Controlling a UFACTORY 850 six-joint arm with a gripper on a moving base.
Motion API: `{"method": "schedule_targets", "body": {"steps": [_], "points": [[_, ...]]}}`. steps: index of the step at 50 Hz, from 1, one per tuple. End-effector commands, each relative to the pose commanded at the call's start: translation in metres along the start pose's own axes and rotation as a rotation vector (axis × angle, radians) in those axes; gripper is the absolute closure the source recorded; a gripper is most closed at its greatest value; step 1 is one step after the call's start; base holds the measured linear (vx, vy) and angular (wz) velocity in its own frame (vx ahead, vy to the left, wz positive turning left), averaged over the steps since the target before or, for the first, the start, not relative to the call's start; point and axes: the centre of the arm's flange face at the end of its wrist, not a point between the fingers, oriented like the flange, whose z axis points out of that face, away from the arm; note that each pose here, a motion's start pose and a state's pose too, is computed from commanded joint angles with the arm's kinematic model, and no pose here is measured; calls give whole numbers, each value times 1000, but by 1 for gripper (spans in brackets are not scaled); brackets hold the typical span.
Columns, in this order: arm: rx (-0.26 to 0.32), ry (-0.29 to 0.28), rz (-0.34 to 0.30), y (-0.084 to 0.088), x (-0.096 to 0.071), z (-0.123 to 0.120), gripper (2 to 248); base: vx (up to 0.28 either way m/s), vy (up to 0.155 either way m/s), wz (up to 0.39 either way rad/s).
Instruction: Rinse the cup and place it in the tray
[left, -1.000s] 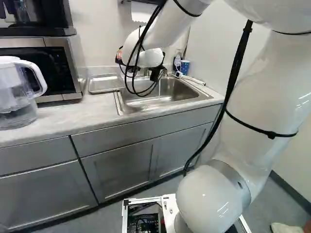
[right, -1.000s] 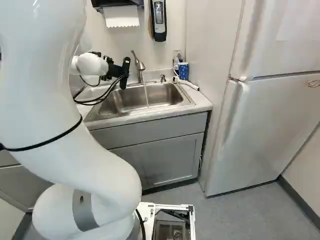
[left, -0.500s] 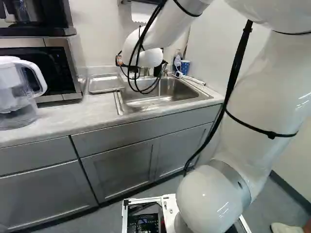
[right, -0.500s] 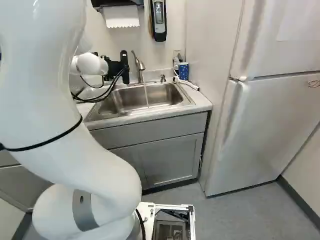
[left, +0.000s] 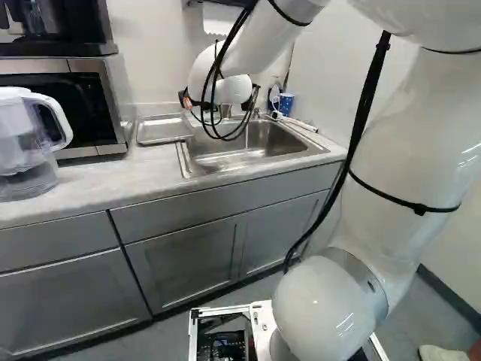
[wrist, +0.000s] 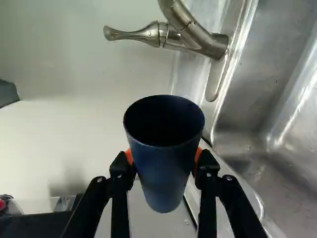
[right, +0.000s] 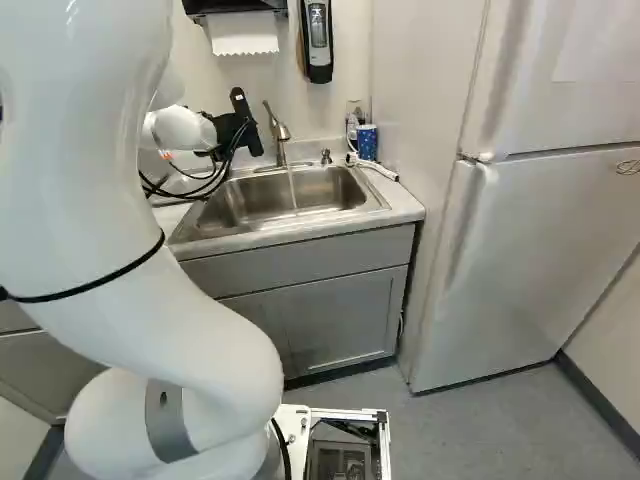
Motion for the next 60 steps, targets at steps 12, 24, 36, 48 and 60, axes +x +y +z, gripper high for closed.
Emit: {"method": "schedule_targets", "body": {"steps": [12,24,36,48,60], "points": [[0,0,-126,0,0,0,125,0,0,0],[0,0,-252,0,0,0,125,0,0,0],[0,0,-378,0,0,0,125,0,0,0],[0,0,-504,0,0,0,125,0,0,0],[0,0,-631,0,0,0,125,0,0,0]]}}
